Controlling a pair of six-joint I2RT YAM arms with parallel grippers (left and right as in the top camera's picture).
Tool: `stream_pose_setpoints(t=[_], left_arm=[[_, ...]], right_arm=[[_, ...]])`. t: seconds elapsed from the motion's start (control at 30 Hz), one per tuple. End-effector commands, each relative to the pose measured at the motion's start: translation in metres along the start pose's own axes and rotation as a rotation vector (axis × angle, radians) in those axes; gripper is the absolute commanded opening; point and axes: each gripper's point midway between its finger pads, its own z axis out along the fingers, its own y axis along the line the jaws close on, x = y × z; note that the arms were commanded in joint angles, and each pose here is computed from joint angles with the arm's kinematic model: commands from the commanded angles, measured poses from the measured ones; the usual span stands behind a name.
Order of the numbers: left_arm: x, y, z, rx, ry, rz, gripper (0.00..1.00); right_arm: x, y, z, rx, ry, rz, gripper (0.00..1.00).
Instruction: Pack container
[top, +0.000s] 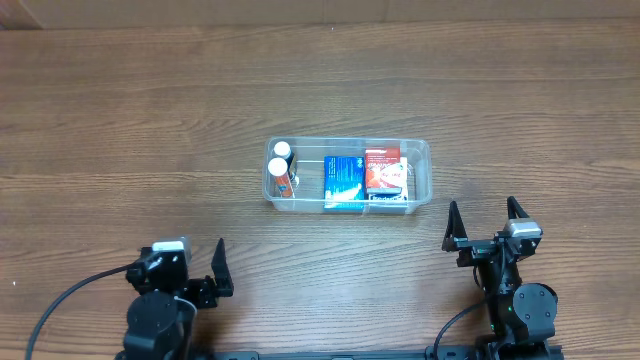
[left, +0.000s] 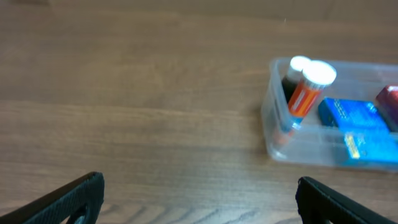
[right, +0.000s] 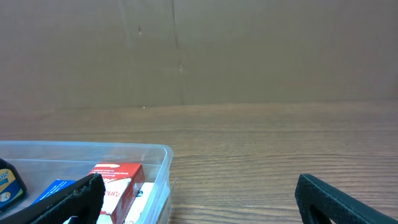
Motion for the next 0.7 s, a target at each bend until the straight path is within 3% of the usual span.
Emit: stream_pose_setpoints(t=[0.0, 0.2, 0.67], left_arm=[[0.002, 0.002, 0.021, -0.011, -0.11, -0.011, 1.0], [-0.019, -0.003, 0.046, 0.039, -0.375, 0.016, 1.0], [-0.008, -0.004, 0.052, 0.043, -0.352, 0.068, 1.0]], right_arm=[[0.001, 0.003, 0.0, -0.015, -0.006, -0.004, 1.0], [0.001, 0.003, 0.0, -0.015, -0.006, -0.004, 1.0], [0.001, 0.003, 0.0, -0.015, -0.006, -0.004, 1.0]])
